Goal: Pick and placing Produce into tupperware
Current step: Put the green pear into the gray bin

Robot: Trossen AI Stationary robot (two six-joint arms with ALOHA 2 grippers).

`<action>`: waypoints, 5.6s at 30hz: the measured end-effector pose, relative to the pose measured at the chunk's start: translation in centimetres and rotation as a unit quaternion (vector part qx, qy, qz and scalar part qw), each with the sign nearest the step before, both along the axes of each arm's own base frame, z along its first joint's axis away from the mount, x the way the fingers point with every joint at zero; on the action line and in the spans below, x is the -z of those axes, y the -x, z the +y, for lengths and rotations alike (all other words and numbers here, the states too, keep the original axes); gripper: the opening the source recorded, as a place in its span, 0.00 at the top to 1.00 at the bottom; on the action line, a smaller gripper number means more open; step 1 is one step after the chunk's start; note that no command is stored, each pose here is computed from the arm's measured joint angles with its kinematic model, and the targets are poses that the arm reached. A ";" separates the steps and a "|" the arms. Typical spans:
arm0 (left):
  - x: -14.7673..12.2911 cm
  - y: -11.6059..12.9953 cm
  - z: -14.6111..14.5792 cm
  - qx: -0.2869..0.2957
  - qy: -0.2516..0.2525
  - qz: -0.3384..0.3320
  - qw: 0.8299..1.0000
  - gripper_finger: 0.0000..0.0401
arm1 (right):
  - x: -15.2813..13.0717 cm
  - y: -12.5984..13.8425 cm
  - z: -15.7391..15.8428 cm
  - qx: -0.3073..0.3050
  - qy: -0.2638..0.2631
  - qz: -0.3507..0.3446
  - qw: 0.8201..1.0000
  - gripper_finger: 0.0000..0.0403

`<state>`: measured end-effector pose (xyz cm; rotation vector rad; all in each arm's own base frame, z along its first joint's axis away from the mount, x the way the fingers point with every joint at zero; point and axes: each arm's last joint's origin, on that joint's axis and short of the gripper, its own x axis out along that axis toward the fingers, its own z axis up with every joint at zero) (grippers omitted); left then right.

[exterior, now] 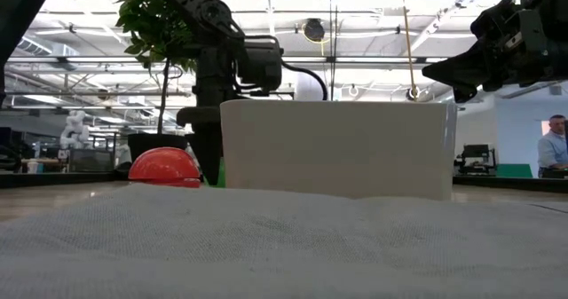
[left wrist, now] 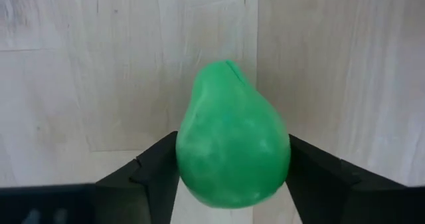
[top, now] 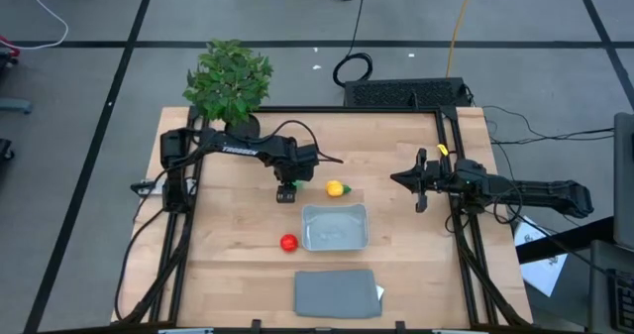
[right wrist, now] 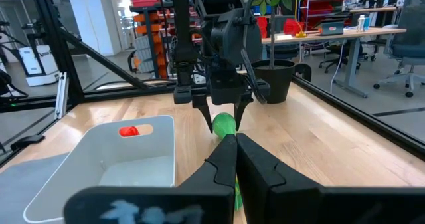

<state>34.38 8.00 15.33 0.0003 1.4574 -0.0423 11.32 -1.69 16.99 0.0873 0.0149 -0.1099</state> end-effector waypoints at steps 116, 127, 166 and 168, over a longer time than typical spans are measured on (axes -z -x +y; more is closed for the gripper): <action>-14.5 -7.8 -10.6 0.116 0.023 -0.183 0.976 0.48 | 0.0 0.0 0.0 0.000 0.000 0.000 1.000 1.00; -8.7 -9.9 -11.5 0.166 0.041 -0.113 0.979 0.48 | 0.1 -0.1 0.0 0.000 -0.005 0.007 1.000 1.00; -1.2 -9.6 -11.1 0.202 0.039 -0.033 0.978 0.48 | 0.1 -0.2 0.0 0.000 -0.005 0.006 1.000 1.00; -0.9 -9.5 -11.0 0.201 0.038 -0.030 0.978 0.48 | 0.1 -0.2 0.0 0.000 -0.003 0.005 1.000 1.00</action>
